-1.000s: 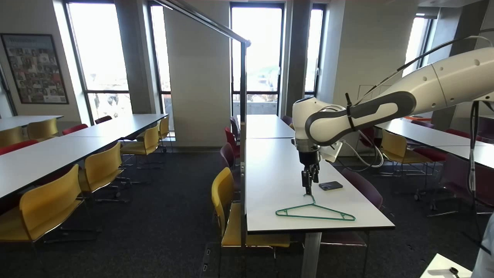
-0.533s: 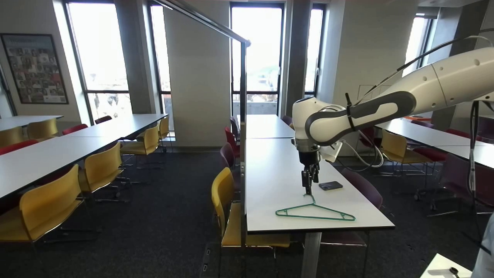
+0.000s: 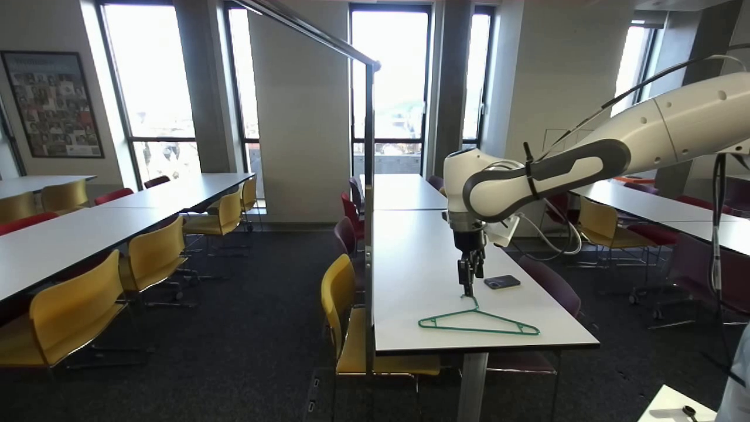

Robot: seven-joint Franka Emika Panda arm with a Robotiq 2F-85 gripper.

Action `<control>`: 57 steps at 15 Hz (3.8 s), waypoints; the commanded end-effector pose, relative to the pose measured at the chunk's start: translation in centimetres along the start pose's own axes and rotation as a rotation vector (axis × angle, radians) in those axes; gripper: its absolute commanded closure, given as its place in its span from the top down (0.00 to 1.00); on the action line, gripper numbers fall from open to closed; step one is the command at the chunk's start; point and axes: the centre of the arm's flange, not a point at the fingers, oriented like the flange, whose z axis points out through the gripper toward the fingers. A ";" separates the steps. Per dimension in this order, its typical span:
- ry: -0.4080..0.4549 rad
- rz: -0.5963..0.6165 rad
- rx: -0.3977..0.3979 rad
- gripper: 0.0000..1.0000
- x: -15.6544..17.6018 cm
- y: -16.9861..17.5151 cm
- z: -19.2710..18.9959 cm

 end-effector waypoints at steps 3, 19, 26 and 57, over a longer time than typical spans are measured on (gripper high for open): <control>0.000 -0.032 -0.051 1.00 0.8 3.5 2.5; 0.116 -0.146 0.153 1.00 3.1 12.1 8.7; 0.148 -0.145 0.077 1.00 5.1 16.1 15.1; 0.115 -0.573 -0.050 1.00 6.0 16.2 26.4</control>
